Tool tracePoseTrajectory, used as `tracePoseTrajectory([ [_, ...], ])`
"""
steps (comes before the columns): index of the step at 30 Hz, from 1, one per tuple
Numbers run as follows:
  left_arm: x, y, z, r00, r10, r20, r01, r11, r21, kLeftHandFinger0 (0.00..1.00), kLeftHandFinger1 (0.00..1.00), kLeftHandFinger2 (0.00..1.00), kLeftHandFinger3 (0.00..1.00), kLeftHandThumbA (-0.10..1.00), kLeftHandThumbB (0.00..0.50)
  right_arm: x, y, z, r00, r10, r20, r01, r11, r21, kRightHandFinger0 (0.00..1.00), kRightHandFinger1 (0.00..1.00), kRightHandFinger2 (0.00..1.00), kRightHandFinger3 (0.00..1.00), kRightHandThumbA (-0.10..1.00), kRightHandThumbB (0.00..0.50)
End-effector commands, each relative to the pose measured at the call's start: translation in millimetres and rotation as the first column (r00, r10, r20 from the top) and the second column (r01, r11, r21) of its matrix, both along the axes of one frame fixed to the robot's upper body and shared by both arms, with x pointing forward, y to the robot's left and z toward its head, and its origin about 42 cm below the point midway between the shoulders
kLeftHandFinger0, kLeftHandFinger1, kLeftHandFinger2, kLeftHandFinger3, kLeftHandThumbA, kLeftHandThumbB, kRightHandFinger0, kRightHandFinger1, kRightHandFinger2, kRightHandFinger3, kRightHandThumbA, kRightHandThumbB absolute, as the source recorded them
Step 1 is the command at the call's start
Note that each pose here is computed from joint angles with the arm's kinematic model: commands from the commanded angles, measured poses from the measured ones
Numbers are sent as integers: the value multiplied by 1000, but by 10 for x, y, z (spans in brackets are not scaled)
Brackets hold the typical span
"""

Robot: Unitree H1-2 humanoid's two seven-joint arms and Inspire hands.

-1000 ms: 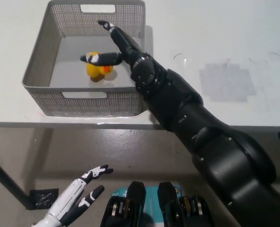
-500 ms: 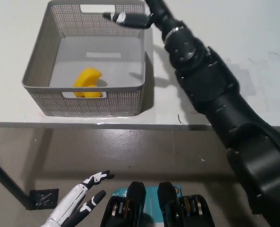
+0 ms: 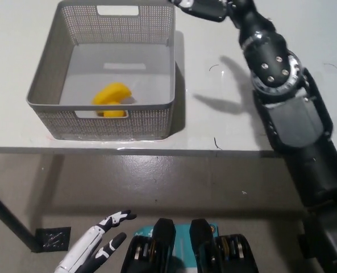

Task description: Use the right hand to pick up a yellow duck toy and place it into a container on the left hand side

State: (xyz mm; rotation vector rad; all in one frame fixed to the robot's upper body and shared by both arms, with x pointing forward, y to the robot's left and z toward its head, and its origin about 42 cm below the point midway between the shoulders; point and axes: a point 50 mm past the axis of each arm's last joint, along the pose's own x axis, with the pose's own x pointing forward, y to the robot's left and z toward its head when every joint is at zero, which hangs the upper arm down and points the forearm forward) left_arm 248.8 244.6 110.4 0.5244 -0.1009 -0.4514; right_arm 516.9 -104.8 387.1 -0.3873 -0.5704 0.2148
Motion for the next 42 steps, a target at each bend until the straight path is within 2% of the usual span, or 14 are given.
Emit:
tracePoseTrajectory([
  [1,-46,135,19,999,-2,39,1,1000,16,1000,1000,1000,1000,1000,147,-1093,-552,969,922,100,374,-147,984,99,1000,1000,1000,1000,1000,288],
  [3,-55,125,3,999,8,34,-8,1000,-2,1000,1000,1000,1000,1000,155,-1270,-610,837,911,96,401,-149,984,102,1000,1000,1000,1000,1000,305],
  [5,-108,119,-22,999,20,25,-20,1000,-8,1000,1000,1000,1000,1000,160,-1464,-657,659,902,97,420,-158,981,112,1000,1000,1000,1000,1000,297],
  [7,-144,118,-34,1000,25,17,-25,999,-26,1000,1000,1000,1000,1000,156,-1616,-700,518,902,99,421,-167,978,129,1000,1000,1000,1000,1000,282],
  [10,-126,121,-10,999,42,3,-42,998,-55,1000,1000,1000,1000,1000,193,-1889,-775,194,918,95,384,-170,972,165,1000,1000,1000,1000,1000,237],
  [13,-147,118,-29,998,60,-16,-61,996,-71,1000,1000,1000,1000,1000,197,-2062,-775,-148,946,91,312,-162,964,211,1000,1000,1000,1000,1000,261],
  [17,-151,117,-23,998,66,-6,-66,994,-84,1000,1000,1000,1000,1000,140,-2260,-731,-743,978,145,151,-185,935,302,1000,1000,1000,1000,1000,244],
  [23,-159,129,-75,995,99,-16,-101,987,-126,1000,1000,1000,1000,1000,141,-2458,-752,-1532,982,187,-32,-167,931,325,1000,1000,1000,1000,1000,211],
  [25,-177,140,-89,993,116,-20,-117,983,-143,1000,1000,1000,1000,1000,152,-2496,-768,-1726,978,189,-90,-151,934,324,1000,1000,1000,1000,1000,241],
  [28,-195,192,-104,990,140,-22,-141,980,-141,1000,1000,1000,1000,1000,174,-2612,-760,-2188,959,188,-213,-113,940,322,1000,1000,1000,1000,1000,286],
  [31,-194,222,-127,987,161,-26,-163,975,-151,1000,1000,1000,1000,1000,161,-2655,-725,-2433,924,223,-312,-98,924,369,1000,1000,1000,1000,1000,281],
  [33,-203,238,-140,985,172,-24,-174,973,-154,1000,1000,1000,1000,1000,161,-2675,-718,-2549,901,231,-367,-89,927,365,1000,1000,1000,1000,1000,297],
  [40,-213,332,-156,978,207,-11,-206,964,-166,1000,1000,1000,1000,1000,144,-2627,-743,-3125,845,254,-470,-61,920,388,1000,1000,1000,1000,1000,213],
  [42,-208,362,-150,977,214,-15,-214,963,-166,1000,1000,1000,1000,1000,152,-2573,-751,-3172,838,254,-483,-50,917,396,1000,1000,1000,1000,1000,220],
])
